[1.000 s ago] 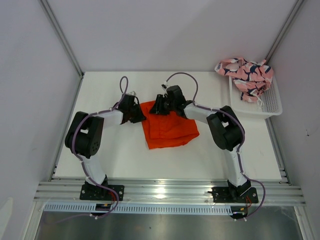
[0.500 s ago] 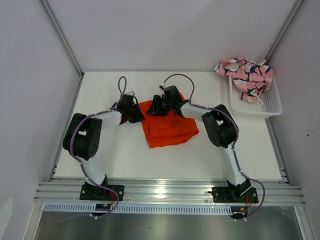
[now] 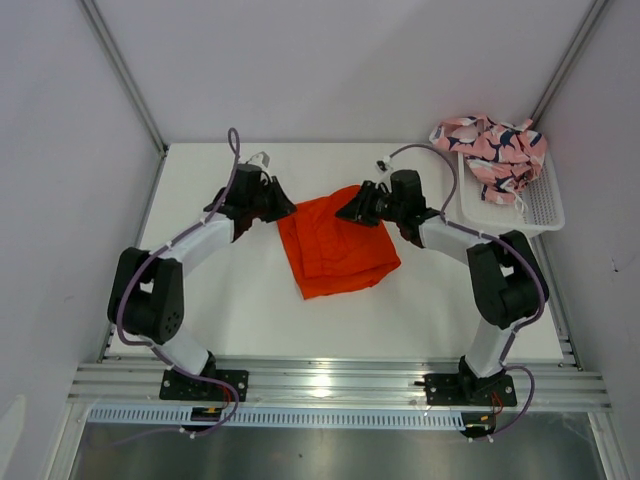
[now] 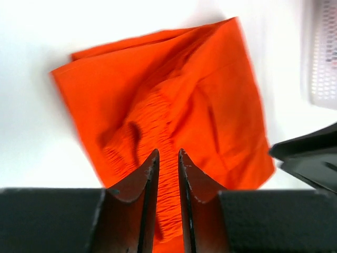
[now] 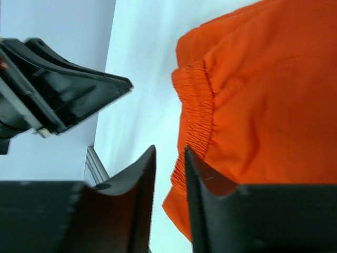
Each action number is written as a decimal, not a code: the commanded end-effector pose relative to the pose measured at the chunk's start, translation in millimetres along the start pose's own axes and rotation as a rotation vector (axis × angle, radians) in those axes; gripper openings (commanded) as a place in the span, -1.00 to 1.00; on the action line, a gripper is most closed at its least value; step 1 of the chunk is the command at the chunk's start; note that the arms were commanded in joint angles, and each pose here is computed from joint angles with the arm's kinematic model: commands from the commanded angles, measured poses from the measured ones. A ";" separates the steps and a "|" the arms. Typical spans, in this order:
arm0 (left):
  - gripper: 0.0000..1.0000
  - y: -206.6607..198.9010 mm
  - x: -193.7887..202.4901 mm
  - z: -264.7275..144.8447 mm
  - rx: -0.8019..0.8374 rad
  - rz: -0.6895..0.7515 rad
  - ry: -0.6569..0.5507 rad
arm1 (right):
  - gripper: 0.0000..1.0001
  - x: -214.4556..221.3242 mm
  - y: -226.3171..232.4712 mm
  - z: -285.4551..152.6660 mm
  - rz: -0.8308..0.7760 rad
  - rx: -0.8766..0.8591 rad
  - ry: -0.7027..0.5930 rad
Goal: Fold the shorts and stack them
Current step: Fold the shorts, then neatly place the folded shorts to the corner, then grab the shorts from the pile
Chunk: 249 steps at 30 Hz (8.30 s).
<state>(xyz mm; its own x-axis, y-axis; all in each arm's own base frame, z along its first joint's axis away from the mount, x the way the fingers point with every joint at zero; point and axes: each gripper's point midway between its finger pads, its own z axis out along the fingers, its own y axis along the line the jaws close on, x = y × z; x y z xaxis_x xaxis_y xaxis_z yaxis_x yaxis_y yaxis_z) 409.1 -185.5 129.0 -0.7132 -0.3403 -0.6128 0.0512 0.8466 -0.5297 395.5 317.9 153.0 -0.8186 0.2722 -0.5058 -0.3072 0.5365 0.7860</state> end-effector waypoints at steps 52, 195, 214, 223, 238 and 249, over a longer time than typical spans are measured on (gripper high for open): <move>0.91 -38.5 103.8 -64.2 0.073 0.065 0.072 | 0.26 16.6 -127.5 -90.4 -0.034 0.593 0.045; 0.98 65.9 7.6 -216.7 -0.267 -0.043 -0.305 | -0.92 265.2 66.6 149.6 -0.090 0.112 0.252; 0.98 56.5 12.4 -227.9 -0.232 0.016 -0.278 | -0.89 301.9 95.0 186.2 0.051 0.092 0.105; 0.98 56.8 13.6 -225.1 -0.226 -0.002 -0.280 | -0.61 304.9 97.5 163.5 0.010 0.124 0.037; 0.98 51.2 1.5 -244.4 -0.248 0.025 -0.311 | 0.30 160.7 91.9 76.6 -0.104 0.153 -0.159; 0.98 40.7 9.3 -227.3 -0.141 0.069 -0.291 | 0.69 -101.0 -37.5 -147.9 -0.226 0.773 -0.504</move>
<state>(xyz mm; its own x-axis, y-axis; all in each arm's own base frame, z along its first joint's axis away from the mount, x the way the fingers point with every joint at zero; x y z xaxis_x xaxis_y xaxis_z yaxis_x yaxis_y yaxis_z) 239.5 -50.9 225.7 -0.4965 -0.4048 -0.7679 -0.1134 0.9073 -0.4050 404.0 238.6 231.3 -0.4182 0.4634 -0.7812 -0.0339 0.8515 0.5233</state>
